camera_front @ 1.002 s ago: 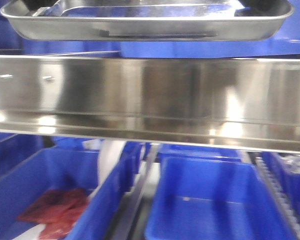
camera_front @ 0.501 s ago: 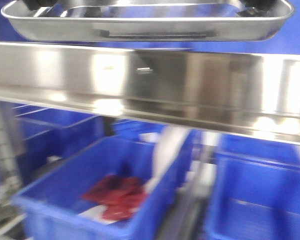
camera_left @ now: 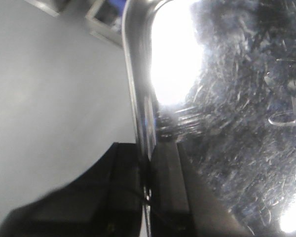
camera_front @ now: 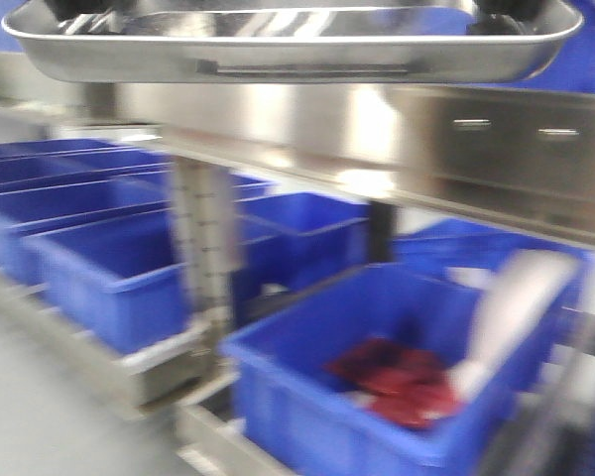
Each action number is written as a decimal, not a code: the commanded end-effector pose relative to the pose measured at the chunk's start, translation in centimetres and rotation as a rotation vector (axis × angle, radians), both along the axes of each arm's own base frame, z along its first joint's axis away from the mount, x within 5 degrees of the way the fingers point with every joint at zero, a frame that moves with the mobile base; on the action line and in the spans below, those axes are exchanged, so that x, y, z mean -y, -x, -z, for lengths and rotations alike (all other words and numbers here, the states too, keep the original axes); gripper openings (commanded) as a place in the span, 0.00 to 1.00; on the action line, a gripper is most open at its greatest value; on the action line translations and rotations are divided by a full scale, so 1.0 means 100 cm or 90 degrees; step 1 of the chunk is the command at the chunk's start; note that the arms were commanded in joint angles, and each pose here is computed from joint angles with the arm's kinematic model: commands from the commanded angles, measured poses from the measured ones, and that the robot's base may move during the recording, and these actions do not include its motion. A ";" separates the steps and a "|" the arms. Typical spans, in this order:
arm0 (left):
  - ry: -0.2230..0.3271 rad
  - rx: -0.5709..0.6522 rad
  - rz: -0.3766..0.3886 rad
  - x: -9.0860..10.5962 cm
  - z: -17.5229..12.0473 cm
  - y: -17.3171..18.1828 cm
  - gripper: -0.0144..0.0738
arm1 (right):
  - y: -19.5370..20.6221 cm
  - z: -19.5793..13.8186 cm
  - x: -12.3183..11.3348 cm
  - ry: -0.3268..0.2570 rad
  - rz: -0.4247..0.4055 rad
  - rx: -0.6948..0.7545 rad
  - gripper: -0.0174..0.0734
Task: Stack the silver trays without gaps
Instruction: 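Hold the tray in both grippers while the base turns away from the shelf, then carry the tray in both grippers while driving across the floor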
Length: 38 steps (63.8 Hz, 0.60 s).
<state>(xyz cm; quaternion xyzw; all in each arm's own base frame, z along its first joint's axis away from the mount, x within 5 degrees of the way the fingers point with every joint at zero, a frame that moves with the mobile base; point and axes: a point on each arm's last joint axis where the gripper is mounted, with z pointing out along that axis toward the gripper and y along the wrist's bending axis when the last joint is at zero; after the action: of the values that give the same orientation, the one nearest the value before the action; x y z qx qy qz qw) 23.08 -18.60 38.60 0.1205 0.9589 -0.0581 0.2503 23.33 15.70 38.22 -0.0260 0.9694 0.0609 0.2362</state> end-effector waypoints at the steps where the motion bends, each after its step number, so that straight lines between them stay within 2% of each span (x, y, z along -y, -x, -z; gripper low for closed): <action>1: -0.023 0.017 -0.001 -0.011 -0.018 0.010 0.11 | 0.005 -0.019 0.010 0.022 -0.004 0.044 0.25; 38: -0.023 0.017 -0.001 -0.011 -0.018 0.010 0.11 | 0.005 -0.019 0.010 0.022 -0.004 0.044 0.25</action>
<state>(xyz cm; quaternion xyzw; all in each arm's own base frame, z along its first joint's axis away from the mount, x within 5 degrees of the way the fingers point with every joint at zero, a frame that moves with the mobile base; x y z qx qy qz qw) 23.08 -18.60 38.60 0.1205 0.9589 -0.0581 0.2503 23.33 15.70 38.22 -0.0260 0.9694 0.0609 0.2362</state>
